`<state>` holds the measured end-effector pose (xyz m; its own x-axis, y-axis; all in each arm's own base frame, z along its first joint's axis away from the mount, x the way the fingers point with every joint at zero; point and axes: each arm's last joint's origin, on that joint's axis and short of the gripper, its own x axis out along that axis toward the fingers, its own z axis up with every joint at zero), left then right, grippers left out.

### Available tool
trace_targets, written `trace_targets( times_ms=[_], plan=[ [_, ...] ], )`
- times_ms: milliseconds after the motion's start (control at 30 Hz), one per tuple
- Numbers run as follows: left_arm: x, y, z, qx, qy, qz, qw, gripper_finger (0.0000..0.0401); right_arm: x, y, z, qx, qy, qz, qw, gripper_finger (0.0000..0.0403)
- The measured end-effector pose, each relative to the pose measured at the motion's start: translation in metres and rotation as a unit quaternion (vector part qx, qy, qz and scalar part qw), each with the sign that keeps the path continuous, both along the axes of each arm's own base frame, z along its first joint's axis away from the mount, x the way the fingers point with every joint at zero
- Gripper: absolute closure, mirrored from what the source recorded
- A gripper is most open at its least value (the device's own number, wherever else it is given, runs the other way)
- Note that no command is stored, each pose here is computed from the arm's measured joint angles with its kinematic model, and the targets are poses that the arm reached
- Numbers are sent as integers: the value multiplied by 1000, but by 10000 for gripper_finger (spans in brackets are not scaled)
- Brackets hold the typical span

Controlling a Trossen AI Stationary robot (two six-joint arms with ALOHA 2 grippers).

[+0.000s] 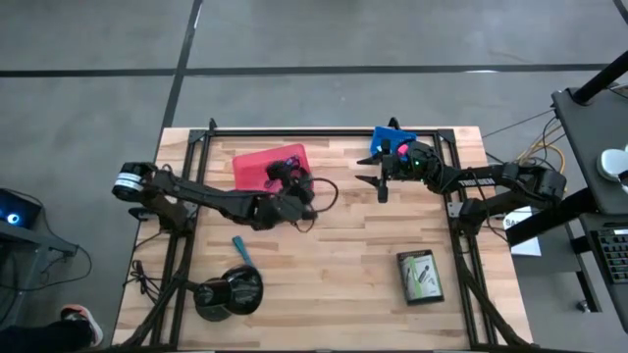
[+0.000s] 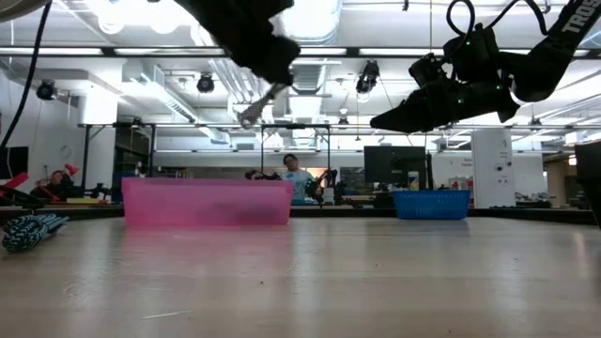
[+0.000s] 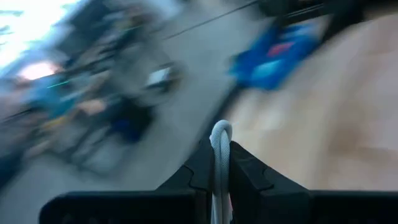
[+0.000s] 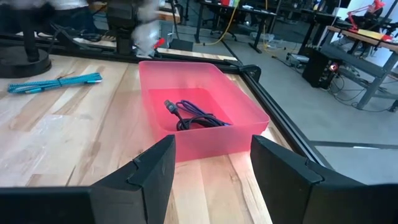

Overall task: Pick and place items into bin
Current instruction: Put the white cable wire into the pink bin, then put the blue cable wire into the pink bin

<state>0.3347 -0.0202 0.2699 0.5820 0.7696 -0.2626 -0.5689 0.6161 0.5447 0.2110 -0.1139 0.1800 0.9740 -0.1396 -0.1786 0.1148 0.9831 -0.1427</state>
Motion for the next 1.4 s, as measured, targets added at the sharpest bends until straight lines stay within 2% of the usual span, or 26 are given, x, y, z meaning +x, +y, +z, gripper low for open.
trace_targets(
  times_ms=[67,133,300,433,533,700,767,933,1400],
  plan=[
    [-3,6,-1,29,1,58,998,389,0,0,0,0,0,0,1000,207],
    [-3,12,-3,40,2,87,995,389,0,0,0,0,0,0,1000,207],
    [-3,29,-14,20,-13,123,992,389,0,0,0,0,1,0,1000,207],
    [-10,42,-30,22,17,139,990,389,0,0,0,1,1,0,1000,207],
    [-14,50,-41,5,28,136,990,389,0,0,0,1,1,0,1000,207],
    [-19,65,-53,-98,28,80,992,389,0,0,0,1,1,0,1000,207],
    [-20,70,-55,-121,31,72,990,389,0,0,0,1,1,0,1000,207],
    [-21,73,-57,-122,34,77,989,379,0,0,0,1,1,0,1000,207],
    [-19,74,-52,-116,34,75,990,307,0,0,0,1,1,0,1000,207]
  ],
)
